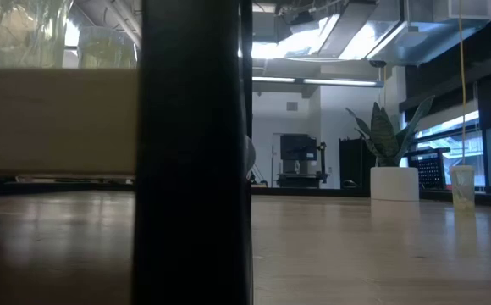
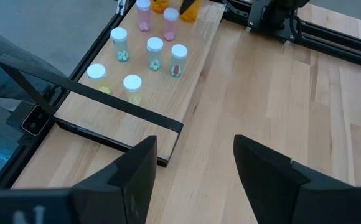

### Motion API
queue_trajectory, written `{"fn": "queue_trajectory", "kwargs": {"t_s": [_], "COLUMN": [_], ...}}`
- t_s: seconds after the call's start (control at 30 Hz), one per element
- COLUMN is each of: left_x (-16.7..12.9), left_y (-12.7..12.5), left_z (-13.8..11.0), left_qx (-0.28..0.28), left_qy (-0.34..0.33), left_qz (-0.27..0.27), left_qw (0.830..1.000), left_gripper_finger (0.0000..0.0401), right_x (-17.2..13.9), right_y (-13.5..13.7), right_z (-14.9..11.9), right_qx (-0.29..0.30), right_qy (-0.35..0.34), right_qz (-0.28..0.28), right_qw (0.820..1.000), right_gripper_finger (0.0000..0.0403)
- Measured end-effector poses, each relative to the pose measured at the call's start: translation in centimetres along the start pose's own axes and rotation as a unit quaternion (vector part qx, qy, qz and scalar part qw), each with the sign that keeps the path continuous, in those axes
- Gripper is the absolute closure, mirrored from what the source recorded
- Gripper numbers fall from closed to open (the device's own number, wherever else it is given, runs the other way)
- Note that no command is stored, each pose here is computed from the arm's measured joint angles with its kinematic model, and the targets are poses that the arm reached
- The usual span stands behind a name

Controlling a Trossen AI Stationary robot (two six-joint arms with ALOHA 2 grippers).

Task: Pick and place medicine bottles onto shelf by color
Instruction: Put the yellow pill bottle on the shelf aligned with the other yellow pill bottle

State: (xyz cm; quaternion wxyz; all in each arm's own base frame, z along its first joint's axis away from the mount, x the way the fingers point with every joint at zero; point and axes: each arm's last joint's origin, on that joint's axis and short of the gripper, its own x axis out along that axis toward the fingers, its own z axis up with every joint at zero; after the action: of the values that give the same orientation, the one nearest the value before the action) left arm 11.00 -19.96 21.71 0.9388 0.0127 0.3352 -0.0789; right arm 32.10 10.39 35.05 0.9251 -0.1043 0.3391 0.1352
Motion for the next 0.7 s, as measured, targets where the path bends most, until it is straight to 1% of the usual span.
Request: {"fn": "queue_trajectory", "kwargs": {"t_s": [0.17, 0.27, 0.37, 0.53, 0.63, 0.7], "left_x": [-1.3, -1.9, -2.2, -2.0, -1.8, -1.6], "left_y": [0.3, 0.8, 1.6, 3.6, 4.9, 5.8], "left_z": [1.6, 2.8, 4.0, 5.5, 6.3, 6.7], "left_qx": [-0.022, -0.038, -0.043, -0.013, -0.016, -0.03], "left_qy": [-0.02, -0.038, -0.062, -0.081, -0.086, -0.084], "left_qz": [-0.019, -0.02, -0.004, 0.036, 0.06, 0.066], "left_qw": [0.999, 0.998, 0.997, 0.996, 0.994, 0.994], "left_gripper_finger": [0.0159, 0.0159, 0.0159, 0.0159, 0.0159, 0.0159], "right_x": [0.0, 0.0, 0.0, 0.0, 0.0, 0.0], "right_y": [0.0, 0.0, 0.0, 0.0, 0.0, 0.0], "right_z": [0.0, 0.0, 0.0, 0.0, 0.0, 0.0], "right_qx": [0.0, -0.001, 0.0, 0.0, 0.0, -0.001], "right_qy": [0.0, 0.0, 0.0, 0.0, 0.0, 0.0], "right_qz": [0.0, 0.0, 0.0, 0.0, 0.0, 0.0], "right_qw": [1.0, 1.0, 1.0, 1.0, 1.0, 1.0], "right_gripper_finger": [0.0189, 0.0189, 0.0189, 0.0189, 0.0189, 0.0189]}}
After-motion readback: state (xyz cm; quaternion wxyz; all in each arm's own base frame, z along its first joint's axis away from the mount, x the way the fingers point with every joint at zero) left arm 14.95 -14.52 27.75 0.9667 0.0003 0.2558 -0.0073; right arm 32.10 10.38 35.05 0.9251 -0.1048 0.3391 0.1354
